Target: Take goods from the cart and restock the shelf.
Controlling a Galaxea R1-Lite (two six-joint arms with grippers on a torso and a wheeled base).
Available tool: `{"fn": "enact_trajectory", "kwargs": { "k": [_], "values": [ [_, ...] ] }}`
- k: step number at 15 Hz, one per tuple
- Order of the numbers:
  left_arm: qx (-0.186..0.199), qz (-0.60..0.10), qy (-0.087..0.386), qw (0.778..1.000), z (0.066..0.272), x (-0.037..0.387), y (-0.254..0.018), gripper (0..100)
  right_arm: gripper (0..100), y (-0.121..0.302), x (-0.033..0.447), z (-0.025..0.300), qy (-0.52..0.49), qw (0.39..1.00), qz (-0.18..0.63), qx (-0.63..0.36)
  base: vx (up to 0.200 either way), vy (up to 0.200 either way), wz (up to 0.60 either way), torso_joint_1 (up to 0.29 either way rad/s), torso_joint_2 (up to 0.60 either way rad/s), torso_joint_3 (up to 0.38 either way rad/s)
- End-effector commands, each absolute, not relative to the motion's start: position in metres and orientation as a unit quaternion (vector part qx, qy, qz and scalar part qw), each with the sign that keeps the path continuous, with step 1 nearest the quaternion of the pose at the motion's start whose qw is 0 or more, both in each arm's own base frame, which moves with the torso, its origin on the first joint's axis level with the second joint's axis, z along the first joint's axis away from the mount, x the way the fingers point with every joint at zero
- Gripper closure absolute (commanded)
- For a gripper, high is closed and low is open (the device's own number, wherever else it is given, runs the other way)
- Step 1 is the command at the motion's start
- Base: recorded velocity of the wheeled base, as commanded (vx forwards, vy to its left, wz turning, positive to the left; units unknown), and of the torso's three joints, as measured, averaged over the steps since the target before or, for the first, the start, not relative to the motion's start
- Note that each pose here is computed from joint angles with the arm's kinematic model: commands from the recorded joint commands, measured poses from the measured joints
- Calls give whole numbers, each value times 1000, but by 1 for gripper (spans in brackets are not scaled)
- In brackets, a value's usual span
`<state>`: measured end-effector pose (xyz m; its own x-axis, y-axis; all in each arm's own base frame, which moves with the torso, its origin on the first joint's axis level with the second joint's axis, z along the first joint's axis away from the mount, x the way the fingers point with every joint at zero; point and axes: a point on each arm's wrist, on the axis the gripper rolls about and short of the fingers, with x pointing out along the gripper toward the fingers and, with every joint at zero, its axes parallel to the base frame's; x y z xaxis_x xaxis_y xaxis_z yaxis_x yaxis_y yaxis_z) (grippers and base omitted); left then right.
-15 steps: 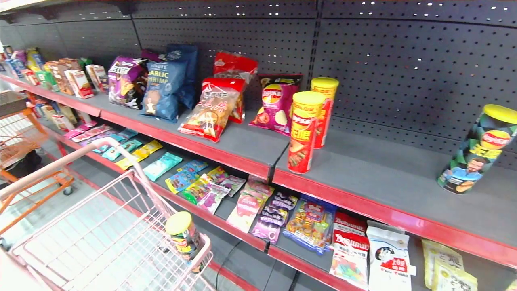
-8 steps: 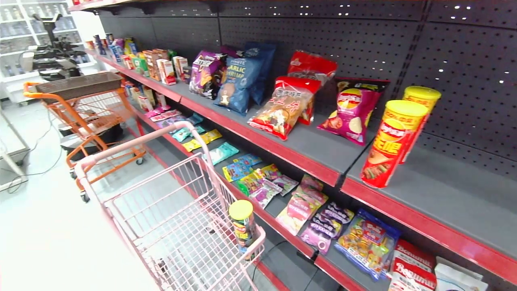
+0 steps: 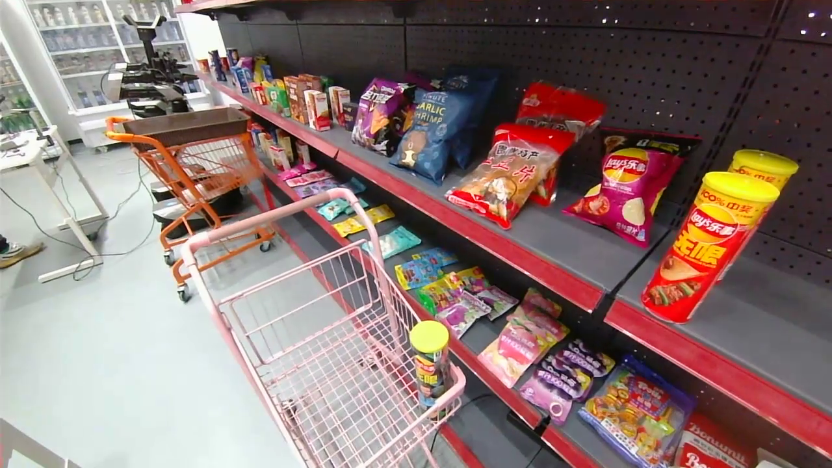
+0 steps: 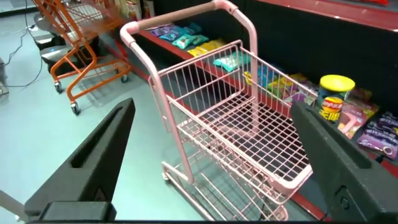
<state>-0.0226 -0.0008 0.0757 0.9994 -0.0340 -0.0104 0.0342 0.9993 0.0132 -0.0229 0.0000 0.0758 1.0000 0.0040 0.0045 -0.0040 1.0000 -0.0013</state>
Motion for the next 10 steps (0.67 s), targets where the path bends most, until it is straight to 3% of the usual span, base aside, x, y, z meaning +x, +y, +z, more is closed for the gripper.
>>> {"fn": "enact_trajectory", "kwargs": {
  "k": [1, 10],
  "values": [
    [7, -17, 6, 1000, 76, -22, -1, 0, 0, 0, -23, 76, -2, 1000, 2, -1, 0, 0, 0, -144, 325, 188],
    [7, -17, 6, 1000, 76, -22, -1, 0, 0, 0, -23, 76, -2, 1000, 2, -1, 0, 0, 0, -156, 383, 226]
  ]
}}
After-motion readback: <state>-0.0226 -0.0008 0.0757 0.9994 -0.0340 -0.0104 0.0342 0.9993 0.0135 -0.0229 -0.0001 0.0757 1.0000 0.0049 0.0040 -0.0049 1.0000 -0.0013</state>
